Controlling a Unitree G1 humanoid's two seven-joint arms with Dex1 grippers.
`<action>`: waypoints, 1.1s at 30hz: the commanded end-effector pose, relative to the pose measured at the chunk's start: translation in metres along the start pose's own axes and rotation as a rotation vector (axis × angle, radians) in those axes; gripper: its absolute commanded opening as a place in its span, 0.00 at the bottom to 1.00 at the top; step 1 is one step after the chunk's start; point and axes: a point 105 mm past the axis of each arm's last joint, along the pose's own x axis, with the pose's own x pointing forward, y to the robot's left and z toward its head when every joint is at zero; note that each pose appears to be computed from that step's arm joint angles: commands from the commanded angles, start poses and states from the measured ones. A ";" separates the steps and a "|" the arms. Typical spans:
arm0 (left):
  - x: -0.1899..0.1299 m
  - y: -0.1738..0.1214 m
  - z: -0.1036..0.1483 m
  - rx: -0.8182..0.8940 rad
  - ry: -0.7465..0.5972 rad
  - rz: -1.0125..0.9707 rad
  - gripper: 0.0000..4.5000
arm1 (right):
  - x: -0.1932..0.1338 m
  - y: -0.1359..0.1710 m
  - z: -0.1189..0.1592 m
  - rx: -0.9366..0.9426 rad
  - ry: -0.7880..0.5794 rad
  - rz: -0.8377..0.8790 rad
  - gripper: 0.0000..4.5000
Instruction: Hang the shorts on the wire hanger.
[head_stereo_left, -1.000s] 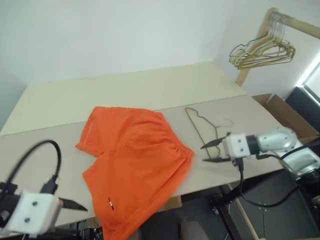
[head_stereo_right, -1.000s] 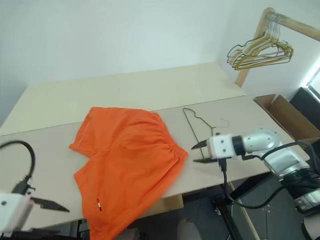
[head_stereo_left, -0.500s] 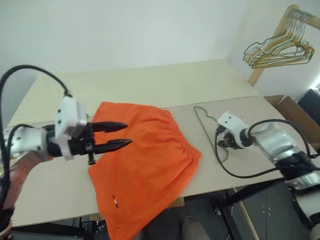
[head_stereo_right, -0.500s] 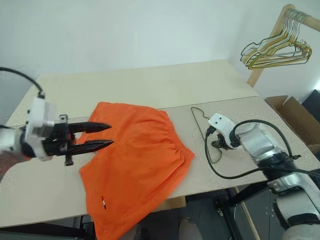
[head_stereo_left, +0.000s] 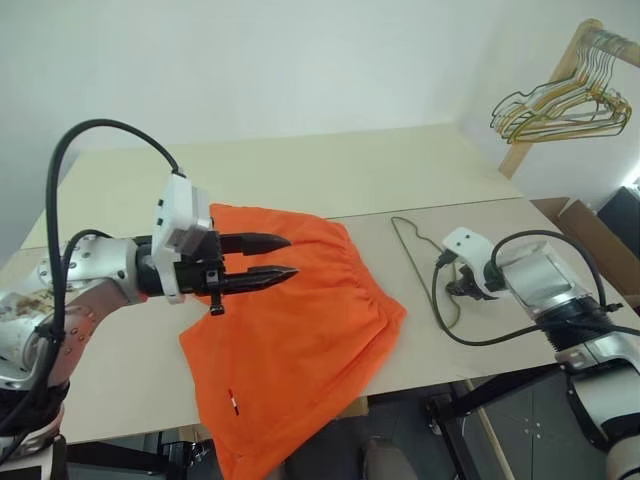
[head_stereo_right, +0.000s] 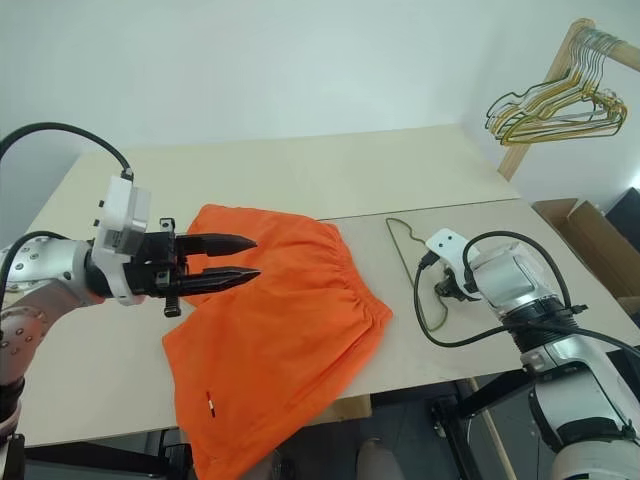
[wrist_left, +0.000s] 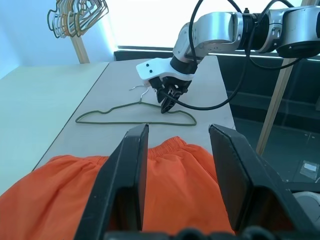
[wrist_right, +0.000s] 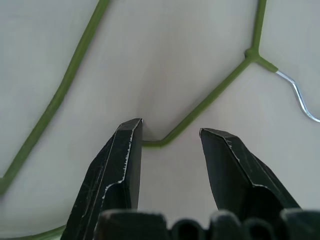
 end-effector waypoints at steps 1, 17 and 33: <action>-0.006 0.003 0.006 0.031 0.002 0.018 0.46 | 0.008 0.018 -0.026 0.076 0.114 0.100 0.50; -0.009 0.004 0.005 0.035 0.009 0.024 0.47 | 0.016 0.007 -0.010 0.449 0.140 0.056 0.00; -0.014 0.012 0.010 0.030 -0.008 0.073 0.47 | -0.020 -0.024 0.066 0.367 -0.268 -0.081 0.00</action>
